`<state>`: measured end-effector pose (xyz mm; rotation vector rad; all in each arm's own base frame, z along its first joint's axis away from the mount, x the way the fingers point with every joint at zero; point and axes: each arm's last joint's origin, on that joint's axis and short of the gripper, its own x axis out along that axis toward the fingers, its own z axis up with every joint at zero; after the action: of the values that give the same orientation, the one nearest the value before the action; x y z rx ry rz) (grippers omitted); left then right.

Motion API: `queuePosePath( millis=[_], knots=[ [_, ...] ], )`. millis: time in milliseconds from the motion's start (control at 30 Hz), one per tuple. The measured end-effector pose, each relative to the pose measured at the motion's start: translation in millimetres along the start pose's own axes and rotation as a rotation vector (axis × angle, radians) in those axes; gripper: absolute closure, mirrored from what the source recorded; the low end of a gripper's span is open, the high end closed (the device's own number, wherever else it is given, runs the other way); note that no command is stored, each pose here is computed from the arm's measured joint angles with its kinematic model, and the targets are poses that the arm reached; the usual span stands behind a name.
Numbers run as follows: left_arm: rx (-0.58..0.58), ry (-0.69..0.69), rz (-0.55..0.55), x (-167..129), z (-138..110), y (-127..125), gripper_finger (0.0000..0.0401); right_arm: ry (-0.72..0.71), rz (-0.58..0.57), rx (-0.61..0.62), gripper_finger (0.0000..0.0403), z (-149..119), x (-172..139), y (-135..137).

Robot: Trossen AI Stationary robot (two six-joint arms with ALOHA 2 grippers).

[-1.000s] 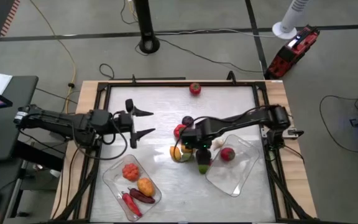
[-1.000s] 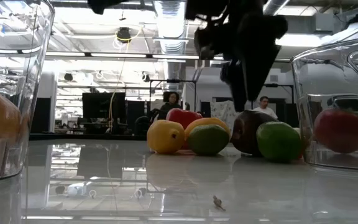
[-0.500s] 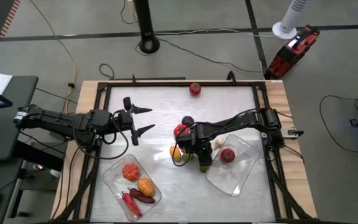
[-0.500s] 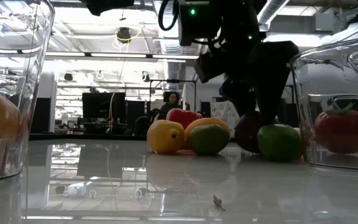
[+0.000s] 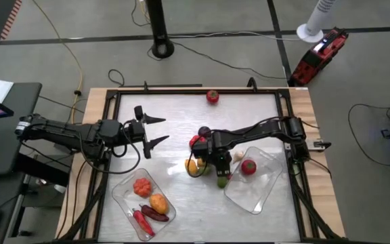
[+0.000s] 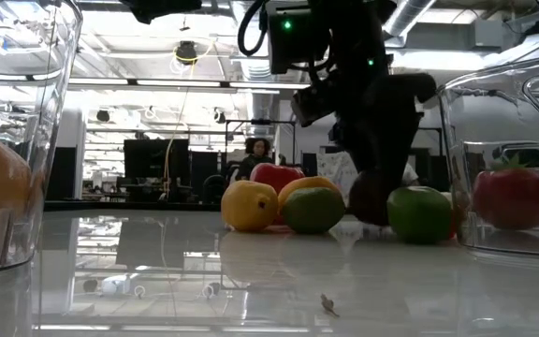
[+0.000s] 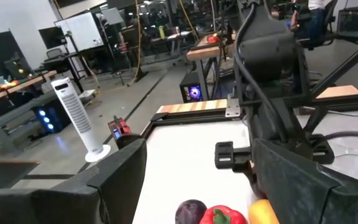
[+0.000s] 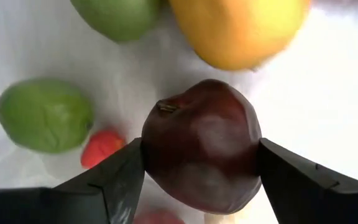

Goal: Sort produce into baskets
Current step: Put the dark red apple into the right transparent bin

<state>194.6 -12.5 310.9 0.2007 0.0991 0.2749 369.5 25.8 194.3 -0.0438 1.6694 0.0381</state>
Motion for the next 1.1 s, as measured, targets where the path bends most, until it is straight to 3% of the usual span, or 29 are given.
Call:
queuePosePath(
  millis=[233,500,733,867,1100],
  knots=[
    [0.0,0.002,0.001,0.0,-0.2,0.0,0.0122,-0.064,-0.034,0.034,0.0095,-16.0,-56.0,7.9],
    [-0.001,0.013,-0.001,0.0,-1.3,-0.2,0.0122,-0.079,-0.008,0.159,0.0095,-63.4,-93.4,24.1],
    [-0.003,0.014,0.0,0.0,-1.4,-0.2,0.0122,-0.006,0.155,0.248,0.0095,-94.6,-85.4,30.2],
    [-0.006,0.014,0.0,0.0,-1.4,-0.2,0.0122,0.059,0.141,0.288,0.0088,-104.0,-67.3,27.1],
    [-0.004,0.019,0.025,0.0,-1.6,0.5,0.0122,0.118,0.134,0.325,0.003,-107.4,-44.1,13.5]
  ],
)
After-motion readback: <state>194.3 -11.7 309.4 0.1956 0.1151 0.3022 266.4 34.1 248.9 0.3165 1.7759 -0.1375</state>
